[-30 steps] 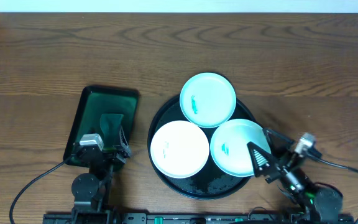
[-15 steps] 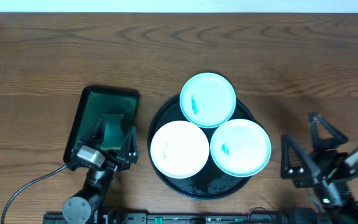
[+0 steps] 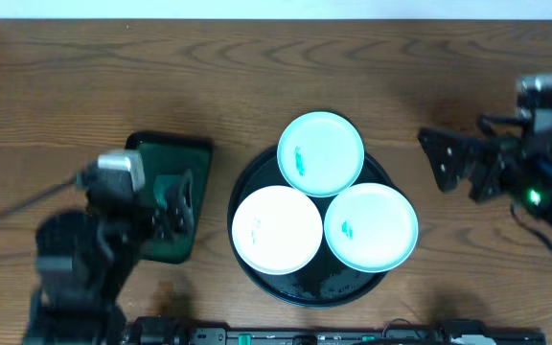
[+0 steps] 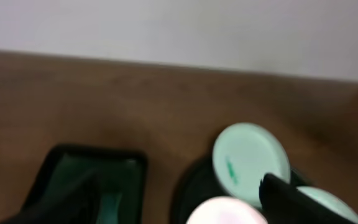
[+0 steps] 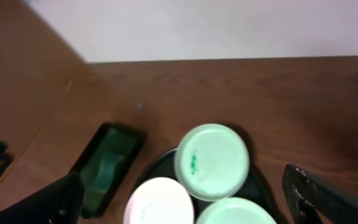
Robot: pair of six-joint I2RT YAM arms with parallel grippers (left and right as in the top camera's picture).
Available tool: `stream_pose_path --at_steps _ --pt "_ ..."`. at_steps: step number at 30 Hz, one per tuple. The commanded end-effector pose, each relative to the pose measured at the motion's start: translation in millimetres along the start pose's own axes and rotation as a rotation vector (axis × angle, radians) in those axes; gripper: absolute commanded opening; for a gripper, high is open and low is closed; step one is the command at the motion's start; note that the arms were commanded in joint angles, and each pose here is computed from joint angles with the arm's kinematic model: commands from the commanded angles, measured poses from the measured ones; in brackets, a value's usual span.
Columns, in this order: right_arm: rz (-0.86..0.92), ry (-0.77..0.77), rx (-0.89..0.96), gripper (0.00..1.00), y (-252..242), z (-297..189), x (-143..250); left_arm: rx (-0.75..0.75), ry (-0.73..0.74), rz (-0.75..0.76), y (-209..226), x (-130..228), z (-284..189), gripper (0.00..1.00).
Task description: Clean dirty plates on tray and stack at the side
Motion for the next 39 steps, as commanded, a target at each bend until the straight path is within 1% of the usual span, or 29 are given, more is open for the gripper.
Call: stream_pose_path --at_steps 1,3,4,5,7,10,12,14,16,19,23,25,27,33,39 --pt "-0.031 0.006 -0.160 0.98 7 10 -7 -0.185 0.082 -0.027 14 -8 23 0.82" --pt "0.010 0.081 -0.164 0.97 5 24 0 -0.428 0.124 -0.130 35 -8 31 0.82" --pt "0.052 0.149 -0.134 0.97 3 34 7 -0.536 0.151 -0.157 45 -8 35 0.82" --pt "0.079 0.212 -0.110 0.98 2 44 13 -0.603 0.186 -0.174 53 -7 40 0.82" --pt "0.076 0.340 -0.075 0.99 3 66 26 -0.621 0.284 -0.204 63 0 61 0.82" --pt "0.051 0.464 -0.082 0.97 14 98 38 -0.624 0.445 -0.250 75 16 89 0.82" --pt "0.049 0.511 -0.091 0.96 24 113 43 -0.668 0.511 -0.273 86 23 103 0.82" --pt "0.020 0.556 -0.094 0.96 37 130 50 -0.727 0.563 -0.334 100 31 116 0.82" --pt "0.004 0.601 -0.051 0.98 46 145 57 -0.779 0.602 -0.385 114 37 126 0.82" --pt "-0.013 0.667 -0.003 0.98 60 165 70 -0.832 0.670 -0.421 132 48 138 0.82" --pt "-0.064 0.713 -0.044 0.97 82 187 82 -0.862 0.769 -0.419 146 64 153 0.82" --pt "-0.084 0.719 -0.063 0.98 90 196 86 -0.807 0.819 -0.406 147 71 162 0.81" --pt "-0.098 0.722 -0.078 0.98 98 202 90 -0.714 0.863 -0.394 146 76 172 0.82" --pt "-0.134 0.722 -0.111 0.99 114 207 94 -0.689 0.859 -0.387 151 82 183 0.81" --pt "-0.144 0.699 -0.125 0.99 119 209 92 -0.697 0.881 -0.392 158 98 185 0.75"
Point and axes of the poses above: each gripper's point midway between its finger pads, its own z axis out along the fingers, its own y axis along the line the jaws close on, x = y × z, the point moved 9 cm from there along -z, back along the fingers, and after that the axes turned 15 degrees about -z, right-handed, at the moved point
